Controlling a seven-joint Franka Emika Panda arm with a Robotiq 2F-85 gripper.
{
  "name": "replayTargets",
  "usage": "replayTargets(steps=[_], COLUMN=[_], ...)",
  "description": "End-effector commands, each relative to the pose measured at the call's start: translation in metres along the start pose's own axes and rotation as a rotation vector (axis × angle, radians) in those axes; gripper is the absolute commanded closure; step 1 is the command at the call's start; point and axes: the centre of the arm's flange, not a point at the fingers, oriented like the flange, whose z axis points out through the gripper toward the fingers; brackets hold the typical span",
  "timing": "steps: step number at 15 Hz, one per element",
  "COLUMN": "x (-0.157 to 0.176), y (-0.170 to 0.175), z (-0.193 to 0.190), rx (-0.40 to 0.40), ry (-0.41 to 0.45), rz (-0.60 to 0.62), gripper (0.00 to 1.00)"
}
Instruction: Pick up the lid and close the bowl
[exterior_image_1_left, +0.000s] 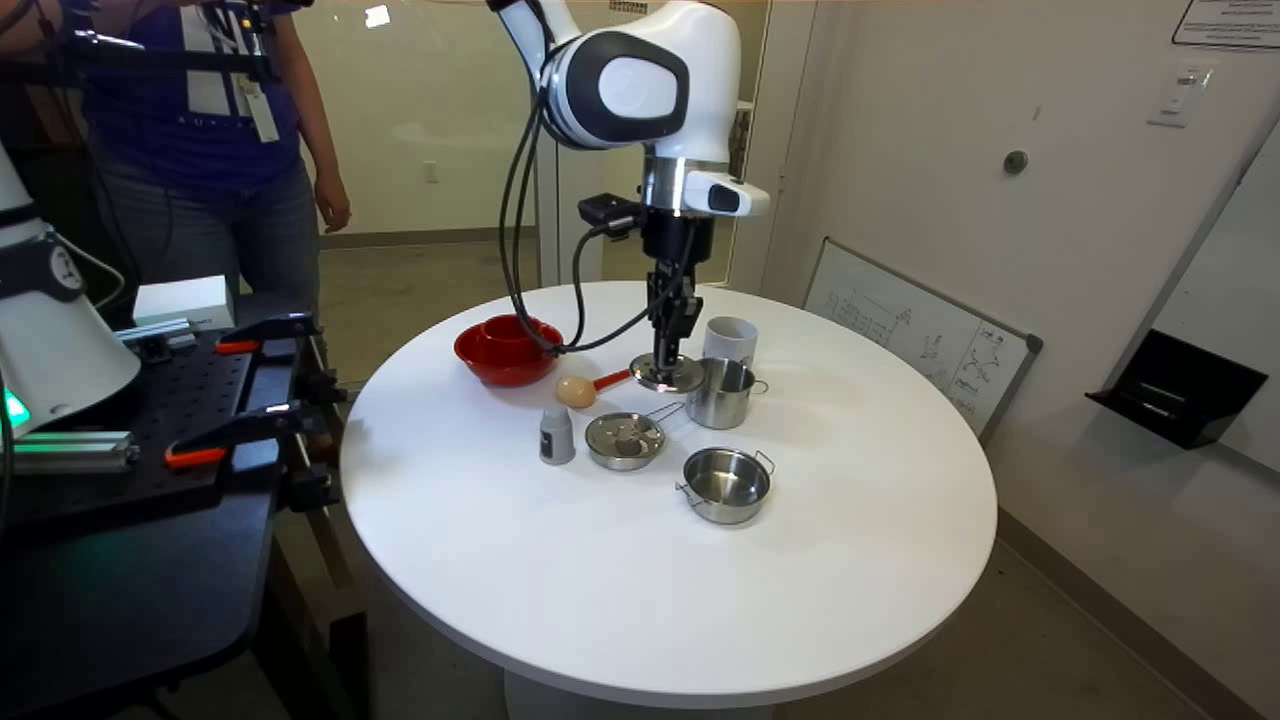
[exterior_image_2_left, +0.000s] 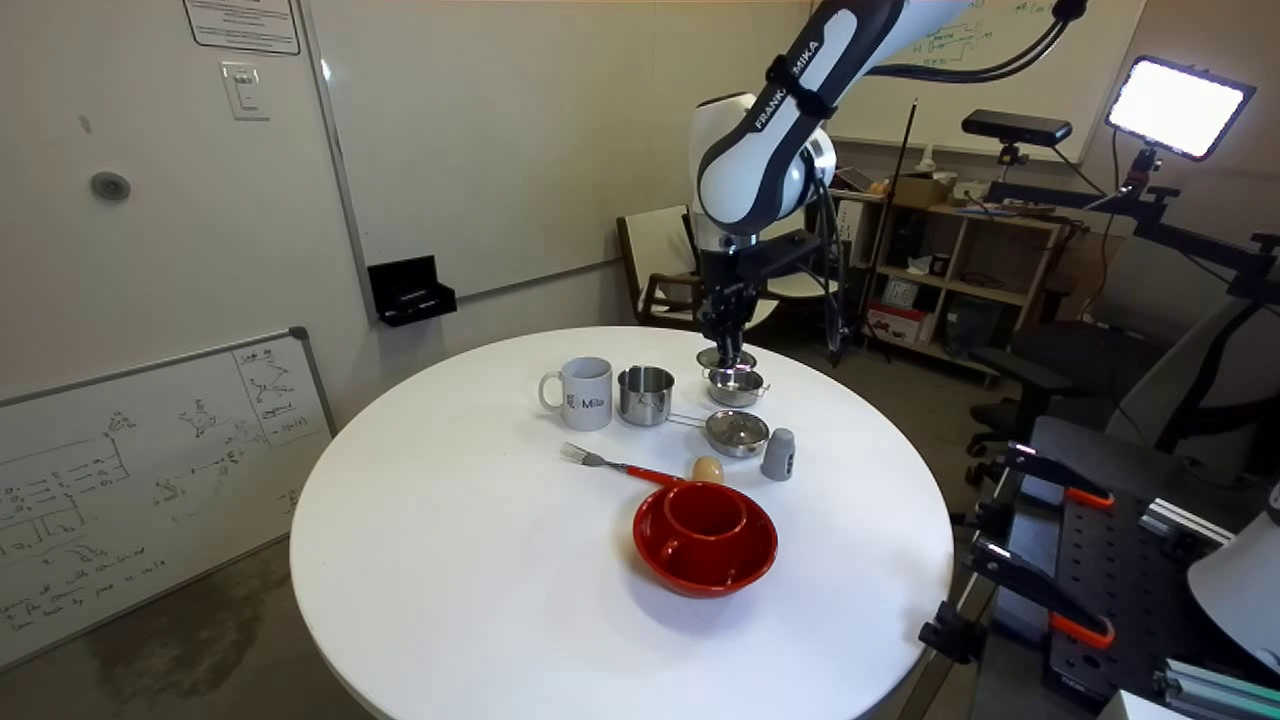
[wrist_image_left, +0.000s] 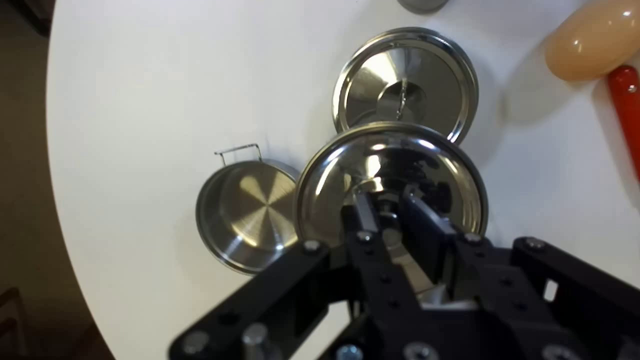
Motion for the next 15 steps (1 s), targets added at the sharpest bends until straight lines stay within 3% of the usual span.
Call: replayTargets(steps=[1, 5, 15], x=[0.039, 0.064, 0.121], y=[-0.015, -0.031, -0.048], z=[0.001, 0.012, 0.048], rx=[-0.013, -0.039, -0.061], ry=[-0.011, 0.02, 0.017], rz=[-0.15, -0.241, -0.335], gripper=[0.95, 0.95, 0.95])
